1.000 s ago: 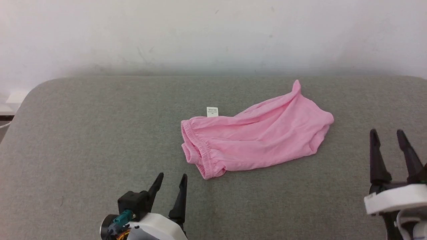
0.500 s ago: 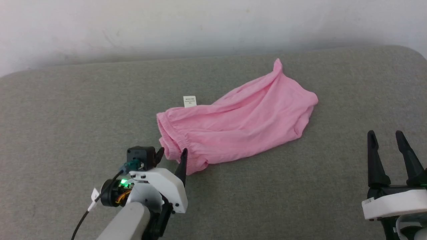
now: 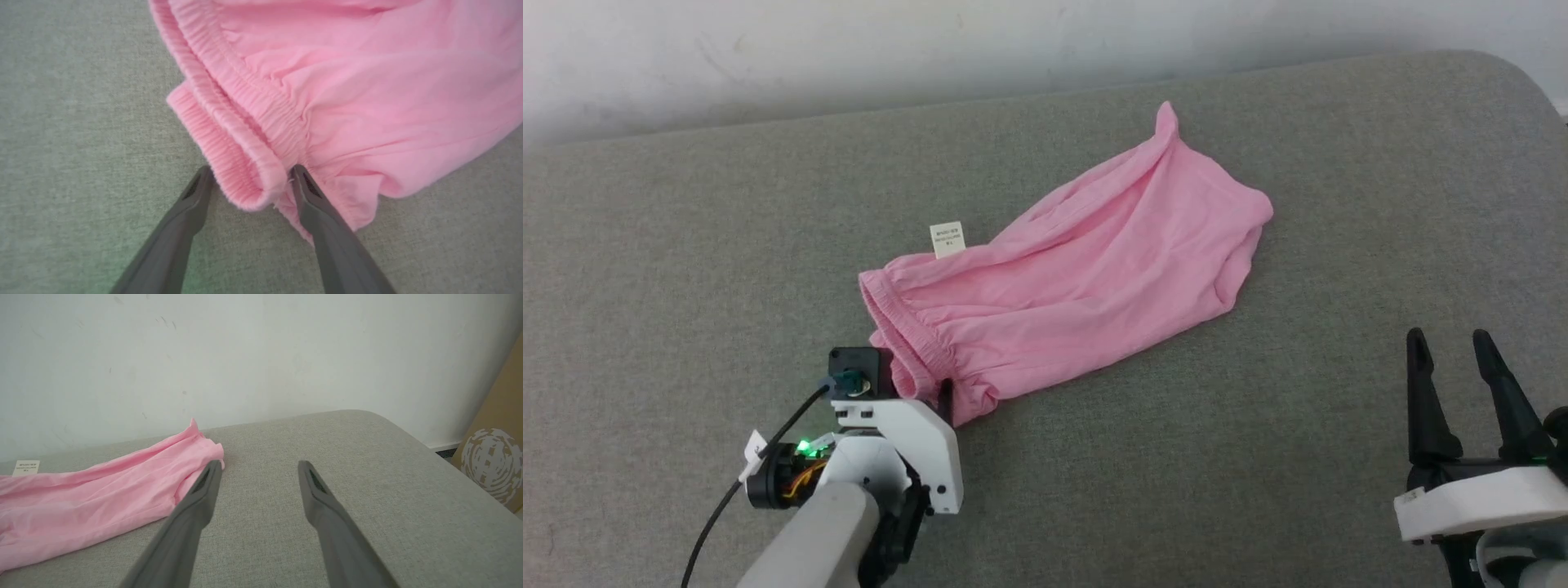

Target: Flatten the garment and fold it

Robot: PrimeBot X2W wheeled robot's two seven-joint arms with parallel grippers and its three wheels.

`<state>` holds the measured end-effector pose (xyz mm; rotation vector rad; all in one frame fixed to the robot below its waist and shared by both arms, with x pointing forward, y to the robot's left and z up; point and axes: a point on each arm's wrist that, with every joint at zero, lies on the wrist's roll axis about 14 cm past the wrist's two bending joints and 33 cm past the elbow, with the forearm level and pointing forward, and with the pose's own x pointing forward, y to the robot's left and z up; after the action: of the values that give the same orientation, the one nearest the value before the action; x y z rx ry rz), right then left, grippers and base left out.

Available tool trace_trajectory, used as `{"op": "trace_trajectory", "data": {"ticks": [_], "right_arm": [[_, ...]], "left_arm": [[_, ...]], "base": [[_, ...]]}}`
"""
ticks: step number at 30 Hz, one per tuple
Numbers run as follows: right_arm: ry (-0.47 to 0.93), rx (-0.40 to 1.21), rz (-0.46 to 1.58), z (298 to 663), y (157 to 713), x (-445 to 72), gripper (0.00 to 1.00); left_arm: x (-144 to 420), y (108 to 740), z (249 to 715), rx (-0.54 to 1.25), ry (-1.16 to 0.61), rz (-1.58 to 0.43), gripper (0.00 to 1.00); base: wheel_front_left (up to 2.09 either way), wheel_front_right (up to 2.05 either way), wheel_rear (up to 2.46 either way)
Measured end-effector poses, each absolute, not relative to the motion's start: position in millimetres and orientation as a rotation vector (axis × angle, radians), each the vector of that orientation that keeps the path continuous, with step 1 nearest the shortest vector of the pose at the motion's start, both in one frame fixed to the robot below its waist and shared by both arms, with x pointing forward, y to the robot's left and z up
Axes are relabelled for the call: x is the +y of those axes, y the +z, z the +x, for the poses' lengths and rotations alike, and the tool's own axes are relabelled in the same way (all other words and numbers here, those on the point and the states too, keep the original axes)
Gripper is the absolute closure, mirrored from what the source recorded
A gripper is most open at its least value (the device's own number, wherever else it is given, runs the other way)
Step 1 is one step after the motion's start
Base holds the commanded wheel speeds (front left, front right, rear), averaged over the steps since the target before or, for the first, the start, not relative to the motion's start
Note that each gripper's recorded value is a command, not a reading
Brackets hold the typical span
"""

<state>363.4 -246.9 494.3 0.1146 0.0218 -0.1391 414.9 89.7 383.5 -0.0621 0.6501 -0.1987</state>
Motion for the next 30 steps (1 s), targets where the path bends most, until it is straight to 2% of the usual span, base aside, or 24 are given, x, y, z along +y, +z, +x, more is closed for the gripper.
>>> {"op": "trace_trajectory", "data": {"ticks": [1, 2, 3, 7, 11, 19, 24, 30], "right_arm": [[-0.136, 0.025, 0.118, 364.2, 493.2, -245.8, 0.0], [-0.132, 0.027, 0.119, 365.3, 492.3, -244.4, 0.0], [-0.127, 0.026, 0.121, 366.9, 492.4, -242.6, 0.0], [-0.104, 0.016, 0.115, 373.8, 496.5, -236.1, 0.0], [-0.057, 0.074, 0.083, 380.9, 494.1, -230.6, 0.0], [0.091, 0.373, 0.085, 428.5, 470.1, -204.7, 0.0], [0.106, 0.551, 0.114, 482.1, 455.9, -195.0, 0.0], [0.109, 0.709, 0.065, 511.7, 424.7, -181.0, 0.0]], "left_arm": [[89.4, 381.9, 414.6, 0.66, -0.2, -0.062, 0.0], [89.1, 381.0, 414.6, 0.669, -0.201, -0.065, 0.32], [88.9, 380.6, 414.5, 0.675, -0.202, -0.07, 1.0], [81.1, 384.4, 412.3, 0.668, -0.238, -0.099, 1.0], [80.8, 394.6, 409.3, 0.603, -0.232, -0.124, 1.0], [86.7, 427.4, 407.3, 0.455, -0.229, -0.159, 1.0], [84.8, 431.9, 403.9, 0.437, -0.243, -0.166, 1.0], [84.0, 426.6, 402.2, 0.447, -0.235, -0.18, 1.0]], "base": [[0.0, 0.0, 0.0], [0.0, 0.0, 0.0], [0.0, 0.0, 0.0], [0.0, 0.0, 0.0], [0.0, 0.0, 0.0], [0.0, 0.0, 0.0], [0.0, 0.0, 0.0], [0.0, 0.0, 0.0]]}}
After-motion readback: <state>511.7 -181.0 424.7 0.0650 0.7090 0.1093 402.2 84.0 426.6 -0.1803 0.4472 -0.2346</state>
